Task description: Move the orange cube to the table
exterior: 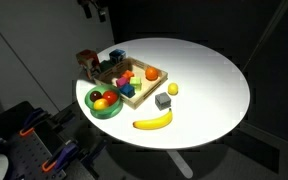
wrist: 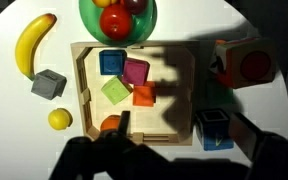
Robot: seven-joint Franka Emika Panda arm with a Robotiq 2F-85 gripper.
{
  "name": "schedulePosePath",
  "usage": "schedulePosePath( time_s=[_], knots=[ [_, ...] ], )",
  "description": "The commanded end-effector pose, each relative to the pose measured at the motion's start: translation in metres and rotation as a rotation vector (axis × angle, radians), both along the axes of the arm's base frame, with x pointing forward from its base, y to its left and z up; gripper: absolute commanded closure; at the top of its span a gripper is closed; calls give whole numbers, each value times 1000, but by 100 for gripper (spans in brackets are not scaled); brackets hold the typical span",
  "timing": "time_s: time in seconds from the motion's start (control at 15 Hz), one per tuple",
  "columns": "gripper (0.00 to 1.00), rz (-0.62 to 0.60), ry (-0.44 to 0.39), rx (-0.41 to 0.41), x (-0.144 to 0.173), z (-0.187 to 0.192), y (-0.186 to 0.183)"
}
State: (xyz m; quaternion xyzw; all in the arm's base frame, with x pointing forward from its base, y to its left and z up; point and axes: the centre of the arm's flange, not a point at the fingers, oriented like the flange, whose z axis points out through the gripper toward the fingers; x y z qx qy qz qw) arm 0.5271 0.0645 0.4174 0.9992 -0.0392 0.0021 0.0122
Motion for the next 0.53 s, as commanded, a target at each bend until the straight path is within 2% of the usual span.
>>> schedulePosePath(
  time_s=[0.0, 0.07, 0.47],
  knots=[
    [0, 18, 31, 13, 16, 9, -7],
    [0, 5, 14, 0, 6, -2, -4],
    [0, 7, 20, 0, 9, 1, -6]
  ],
)
